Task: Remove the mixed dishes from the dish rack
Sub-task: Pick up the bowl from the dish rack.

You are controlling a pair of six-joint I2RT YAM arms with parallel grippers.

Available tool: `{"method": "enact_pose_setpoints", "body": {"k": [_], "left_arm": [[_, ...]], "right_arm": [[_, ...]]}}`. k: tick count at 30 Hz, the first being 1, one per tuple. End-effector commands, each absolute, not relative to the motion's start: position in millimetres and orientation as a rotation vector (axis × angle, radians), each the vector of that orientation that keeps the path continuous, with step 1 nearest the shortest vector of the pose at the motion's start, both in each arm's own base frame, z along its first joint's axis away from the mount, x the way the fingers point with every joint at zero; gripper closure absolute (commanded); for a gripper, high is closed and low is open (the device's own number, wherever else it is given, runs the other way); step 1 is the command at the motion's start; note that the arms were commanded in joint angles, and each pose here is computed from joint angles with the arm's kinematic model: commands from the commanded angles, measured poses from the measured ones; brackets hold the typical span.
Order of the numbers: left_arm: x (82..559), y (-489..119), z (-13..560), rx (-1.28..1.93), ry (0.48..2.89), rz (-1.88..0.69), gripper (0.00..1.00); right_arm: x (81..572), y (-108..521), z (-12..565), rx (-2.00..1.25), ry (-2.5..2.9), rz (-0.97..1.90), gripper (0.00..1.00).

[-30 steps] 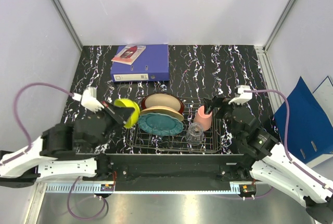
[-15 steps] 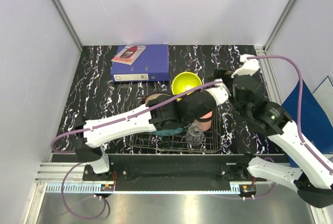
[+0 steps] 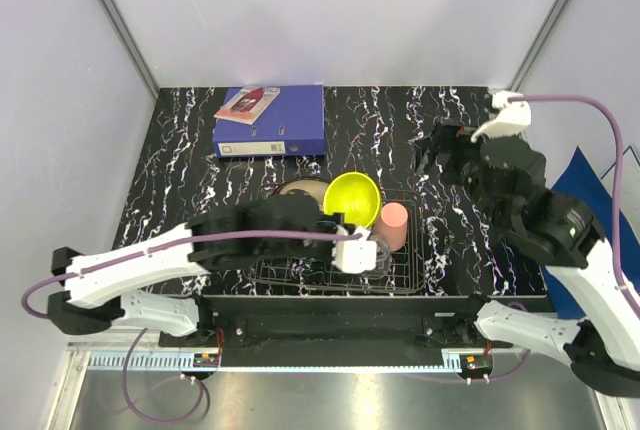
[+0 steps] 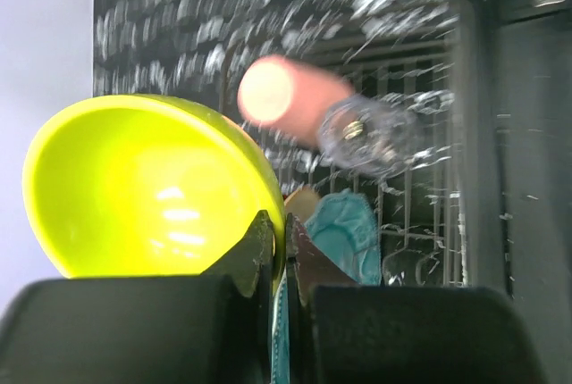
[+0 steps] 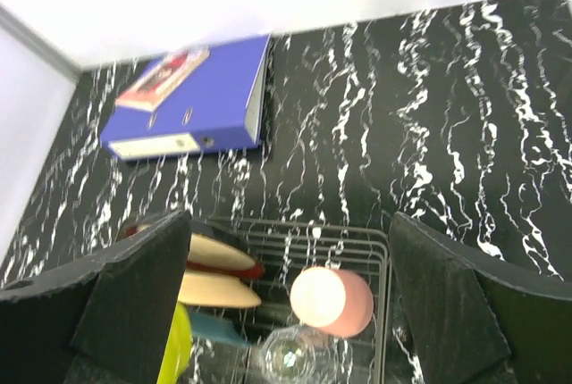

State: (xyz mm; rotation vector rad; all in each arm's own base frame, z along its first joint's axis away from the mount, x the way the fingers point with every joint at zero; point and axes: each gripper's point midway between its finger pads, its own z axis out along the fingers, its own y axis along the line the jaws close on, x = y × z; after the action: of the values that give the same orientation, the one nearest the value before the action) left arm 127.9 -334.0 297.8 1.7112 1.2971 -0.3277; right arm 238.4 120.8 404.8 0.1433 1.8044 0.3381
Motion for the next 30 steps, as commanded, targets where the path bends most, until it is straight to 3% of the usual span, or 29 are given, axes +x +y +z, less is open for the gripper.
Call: {"method": "enact_pose_setpoints", "body": {"k": [1, 3, 8, 19, 30], "left_arm": [[86.1, -341.1, 352.2, 1.749, 0.873, -0.533, 1.0], [79.5, -336.9, 352.1, 1.783, 0.85, -0.556, 1.0], [90.9, -333.5, 337.2, 1.855, 0.907, -0.532, 1.0], [143.1, -339.2, 328.1, 1.849, 0.997, -0.495, 1.0], [151.8, -358.7, 329.2, 1.87, 0.976, -0.51, 1.0]], "right_arm": [[238.3, 148.3, 400.8, -0.005, 1.929, 0.377, 0.0], [238.8, 162.6, 405.2, -0.055, 1.955, 0.44, 0.0], [228.6, 180.4, 415.3, -0.115, 1.988, 0.586, 0.12], [206.7, 191.6, 399.6, -0.202, 2.104, 0.664, 0.12], [214.4, 208.9, 349.8, -0.262, 2.232, 0.637, 0.16]]}}
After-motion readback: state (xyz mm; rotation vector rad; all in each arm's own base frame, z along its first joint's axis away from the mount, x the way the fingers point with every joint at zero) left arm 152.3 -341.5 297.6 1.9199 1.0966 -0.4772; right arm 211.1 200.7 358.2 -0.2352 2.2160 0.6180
